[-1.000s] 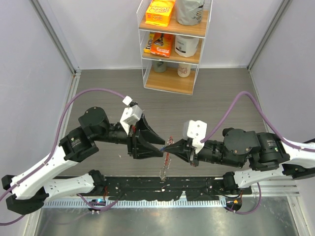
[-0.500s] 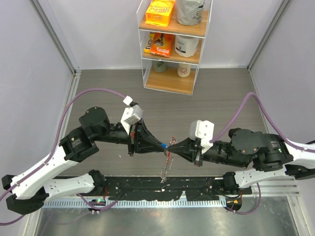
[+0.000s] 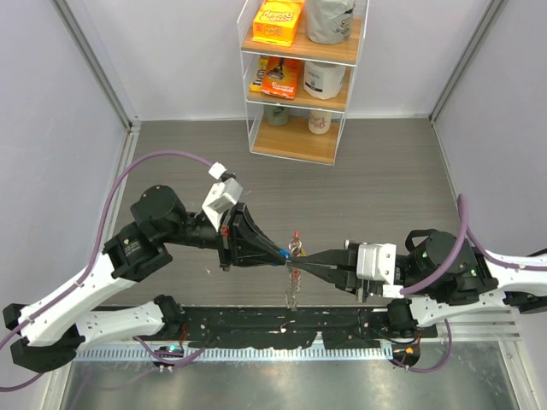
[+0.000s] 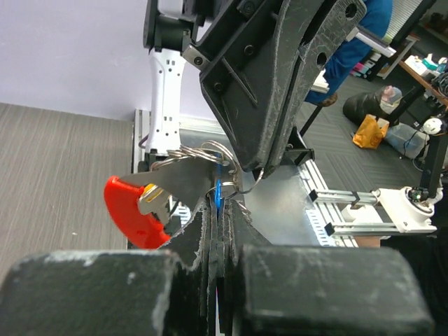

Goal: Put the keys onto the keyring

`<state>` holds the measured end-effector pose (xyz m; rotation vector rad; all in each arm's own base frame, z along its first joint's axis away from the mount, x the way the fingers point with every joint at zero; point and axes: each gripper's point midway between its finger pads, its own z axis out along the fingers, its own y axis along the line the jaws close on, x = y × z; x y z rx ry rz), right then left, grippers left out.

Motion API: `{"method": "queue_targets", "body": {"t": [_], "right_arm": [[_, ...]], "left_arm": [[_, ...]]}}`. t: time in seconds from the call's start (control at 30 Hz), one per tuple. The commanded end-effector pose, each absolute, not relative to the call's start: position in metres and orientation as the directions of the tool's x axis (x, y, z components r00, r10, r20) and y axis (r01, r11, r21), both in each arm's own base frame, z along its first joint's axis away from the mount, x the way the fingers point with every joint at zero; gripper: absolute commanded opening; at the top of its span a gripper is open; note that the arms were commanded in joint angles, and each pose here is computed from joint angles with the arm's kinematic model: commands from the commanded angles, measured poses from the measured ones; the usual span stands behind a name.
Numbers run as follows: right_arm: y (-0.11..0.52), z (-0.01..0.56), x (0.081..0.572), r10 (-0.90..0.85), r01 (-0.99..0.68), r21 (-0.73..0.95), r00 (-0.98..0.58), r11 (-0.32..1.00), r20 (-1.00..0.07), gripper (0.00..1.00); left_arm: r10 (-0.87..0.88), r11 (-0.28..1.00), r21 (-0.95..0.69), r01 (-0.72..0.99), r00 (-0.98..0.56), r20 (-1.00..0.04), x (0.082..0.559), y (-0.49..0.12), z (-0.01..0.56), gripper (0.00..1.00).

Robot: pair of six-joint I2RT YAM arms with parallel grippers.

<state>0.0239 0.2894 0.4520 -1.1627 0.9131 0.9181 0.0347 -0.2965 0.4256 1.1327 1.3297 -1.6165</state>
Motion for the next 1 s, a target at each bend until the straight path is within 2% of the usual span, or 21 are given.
{"method": "queue_targets", "body": {"t": [0.0, 0.23, 0.63, 0.8, 0.97], "right_arm": [[0.28, 0.522, 0.012, 0.376, -0.88, -0.427, 0.474, 0.206, -0.796, 0.06], [0.272, 0.54, 0.005, 0.471, -0.823, -0.501, 0.565, 0.268, -0.678, 0.05], [0.264, 0.552, 0.009, 0.607, -0.798, -0.425, 0.602, 0.428, -0.519, 0.05], [0.262, 0.564, 0.005, 0.63, -0.777, -0.44, 0.626, 0.451, -0.459, 0.05], [0.258, 0.571, 0.005, 0.631, -0.769, -0.446, 0.634, 0.457, -0.447, 0.06]], "left_arm": [[-0.044, -0.256, -0.304, 0.918, -0.325, -0.945, 0.025, -0.295, 0.438, 0.0], [-0.054, -0.314, -0.296, 0.902, -0.328, -0.943, 0.015, -0.292, 0.444, 0.0], [-0.07, -0.434, -0.303, 0.848, -0.367, -0.928, 0.004, -0.297, 0.462, 0.0], [-0.055, -0.439, -0.318, 0.841, -0.378, -0.924, 0.006, -0.302, 0.463, 0.0], [-0.025, -0.407, -0.352, 0.843, -0.395, -0.918, 0.012, -0.308, 0.451, 0.07]]}}
